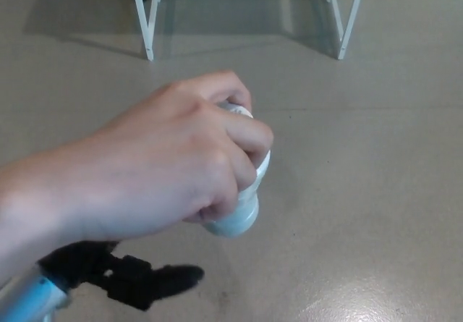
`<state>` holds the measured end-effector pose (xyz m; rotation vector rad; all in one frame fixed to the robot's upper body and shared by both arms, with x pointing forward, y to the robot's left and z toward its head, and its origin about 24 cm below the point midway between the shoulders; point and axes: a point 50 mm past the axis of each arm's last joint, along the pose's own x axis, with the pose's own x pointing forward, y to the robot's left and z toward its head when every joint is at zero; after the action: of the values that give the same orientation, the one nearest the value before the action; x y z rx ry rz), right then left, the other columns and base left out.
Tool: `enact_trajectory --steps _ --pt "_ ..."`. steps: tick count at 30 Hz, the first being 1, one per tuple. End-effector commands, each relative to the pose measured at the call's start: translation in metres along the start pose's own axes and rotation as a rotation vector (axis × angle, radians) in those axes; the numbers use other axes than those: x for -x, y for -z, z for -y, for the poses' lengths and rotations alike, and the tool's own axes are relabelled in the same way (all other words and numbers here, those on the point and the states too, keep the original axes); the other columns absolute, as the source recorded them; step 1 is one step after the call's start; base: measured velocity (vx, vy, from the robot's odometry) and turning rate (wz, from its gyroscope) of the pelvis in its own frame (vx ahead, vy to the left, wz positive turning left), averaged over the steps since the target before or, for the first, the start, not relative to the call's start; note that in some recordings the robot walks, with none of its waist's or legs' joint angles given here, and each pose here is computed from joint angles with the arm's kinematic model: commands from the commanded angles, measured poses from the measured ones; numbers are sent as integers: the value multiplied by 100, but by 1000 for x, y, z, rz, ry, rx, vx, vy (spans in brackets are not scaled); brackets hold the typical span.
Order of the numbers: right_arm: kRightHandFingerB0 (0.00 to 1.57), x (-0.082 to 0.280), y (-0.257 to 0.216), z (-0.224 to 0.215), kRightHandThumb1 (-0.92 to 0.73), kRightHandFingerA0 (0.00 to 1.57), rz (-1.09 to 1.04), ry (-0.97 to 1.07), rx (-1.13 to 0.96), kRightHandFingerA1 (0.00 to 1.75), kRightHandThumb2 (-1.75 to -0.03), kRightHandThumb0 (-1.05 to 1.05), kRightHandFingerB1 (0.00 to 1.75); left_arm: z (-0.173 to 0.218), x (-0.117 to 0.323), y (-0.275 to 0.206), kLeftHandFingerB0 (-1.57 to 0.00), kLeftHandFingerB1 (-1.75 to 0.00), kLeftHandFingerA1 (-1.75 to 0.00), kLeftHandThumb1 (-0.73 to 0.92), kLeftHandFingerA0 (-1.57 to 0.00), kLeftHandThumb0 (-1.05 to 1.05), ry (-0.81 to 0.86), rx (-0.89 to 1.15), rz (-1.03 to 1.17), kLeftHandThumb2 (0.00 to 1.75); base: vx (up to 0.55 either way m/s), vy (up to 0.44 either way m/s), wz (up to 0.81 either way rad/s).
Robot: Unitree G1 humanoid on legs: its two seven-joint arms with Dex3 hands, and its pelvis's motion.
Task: The robot picks up a bottle from a person using its left hand and walk towards the table in frontand put the bottle on the table.
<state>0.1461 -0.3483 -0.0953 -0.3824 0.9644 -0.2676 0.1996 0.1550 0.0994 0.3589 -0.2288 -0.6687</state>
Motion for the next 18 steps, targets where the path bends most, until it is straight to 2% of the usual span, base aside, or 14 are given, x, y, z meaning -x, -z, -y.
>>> enact_trajectory --steps 1,9,16,17,18 --pt "50 -1 -2 6 -62 70 -17 15 37 43 -59 -28 37 19 -9 -18 0 0 0 50 0 -99 215 15 -80 74 0 0 0" --pt "51 -2 -8 7 -67 69 -14 13 47 42 -60 -26 37 23 -16 -25 0 -1 -1 52 0 -102 242 3 -77 77 0 0 0" --pt "49 -2 -8 7 -64 67 -15 13 34 42 -60 -26 37 23 -22 -23 0 0 -1 53 0 -101 207 -21 -84 78 0 0 0" --pt "50 -2 -8 7 -64 68 -15 10 41 42 -59 -26 37 21 -26 -21 0 -1 0 45 0 -93 184 -17 -93 71 0 0 0" --pt "50 -2 -8 7 -64 69 -14 9 43 42 -59 -27 37 19 -29 -19 0 -3 0 48 0 -93 164 -23 -102 75 0 0 0"
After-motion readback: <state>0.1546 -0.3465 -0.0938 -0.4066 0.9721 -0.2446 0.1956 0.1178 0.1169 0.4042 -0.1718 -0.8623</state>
